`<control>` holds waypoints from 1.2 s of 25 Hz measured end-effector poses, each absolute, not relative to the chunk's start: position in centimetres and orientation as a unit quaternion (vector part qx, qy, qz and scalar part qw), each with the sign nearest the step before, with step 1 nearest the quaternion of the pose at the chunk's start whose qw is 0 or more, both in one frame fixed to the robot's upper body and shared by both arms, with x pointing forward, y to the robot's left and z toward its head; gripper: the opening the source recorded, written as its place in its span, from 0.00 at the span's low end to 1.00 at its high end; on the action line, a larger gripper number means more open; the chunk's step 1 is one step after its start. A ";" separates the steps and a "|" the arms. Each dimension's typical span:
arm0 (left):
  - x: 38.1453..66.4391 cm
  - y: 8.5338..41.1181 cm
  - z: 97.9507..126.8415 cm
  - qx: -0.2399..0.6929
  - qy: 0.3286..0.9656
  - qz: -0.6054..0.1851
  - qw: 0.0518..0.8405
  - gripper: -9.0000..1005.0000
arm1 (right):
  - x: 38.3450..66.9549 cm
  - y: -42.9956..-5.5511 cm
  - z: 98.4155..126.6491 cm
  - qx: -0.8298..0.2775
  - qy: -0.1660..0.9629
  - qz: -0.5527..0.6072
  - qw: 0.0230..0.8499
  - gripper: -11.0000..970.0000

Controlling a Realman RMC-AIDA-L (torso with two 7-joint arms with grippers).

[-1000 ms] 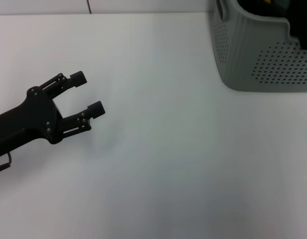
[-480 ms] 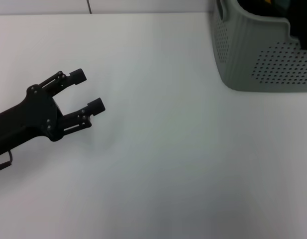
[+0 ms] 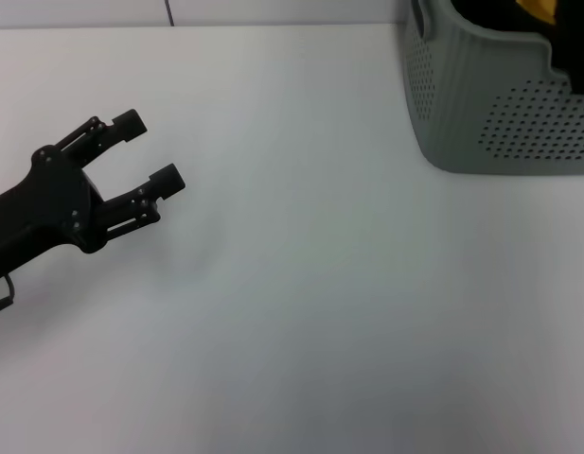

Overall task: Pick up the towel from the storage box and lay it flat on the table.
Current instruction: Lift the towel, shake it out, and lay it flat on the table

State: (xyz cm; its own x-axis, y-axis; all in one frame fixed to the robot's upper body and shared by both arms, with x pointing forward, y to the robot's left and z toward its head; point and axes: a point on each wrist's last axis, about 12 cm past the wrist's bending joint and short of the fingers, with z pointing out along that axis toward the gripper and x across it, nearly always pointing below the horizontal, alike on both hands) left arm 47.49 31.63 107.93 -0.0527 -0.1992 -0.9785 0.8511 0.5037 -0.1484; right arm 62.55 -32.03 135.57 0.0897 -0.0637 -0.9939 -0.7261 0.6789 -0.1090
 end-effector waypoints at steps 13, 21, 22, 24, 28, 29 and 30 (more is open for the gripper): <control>48.0 32.8 111.5 0.247 0.494 -0.438 0.709 0.86 | 57.2 -32.1 140.7 -0.433 0.455 0.424 0.653 0.02; 48.1 34.2 113.7 0.222 0.444 -0.459 0.737 0.86 | 56.9 -29.8 143.4 -0.489 0.392 0.486 0.609 0.03; 48.1 34.3 113.7 0.221 0.444 -0.458 0.737 0.86 | 56.9 -29.6 143.3 -0.494 0.394 0.489 0.601 0.03; 48.1 34.5 113.7 0.220 0.445 -0.457 0.738 0.86 | 57.2 -28.9 143.2 -0.504 0.398 0.499 0.581 0.03; 48.0 34.5 113.6 0.218 0.446 -0.456 0.739 0.86 | 57.8 -27.7 142.4 -0.508 0.403 0.522 0.554 0.03; 48.0 34.5 113.6 0.218 0.445 -0.456 0.739 0.86 | 57.9 -27.6 142.2 -0.504 0.403 0.525 0.555 0.03; 48.1 34.4 113.6 0.218 0.444 -0.456 0.740 0.86 | 58.1 -27.4 142.0 -0.497 0.404 0.530 0.556 0.03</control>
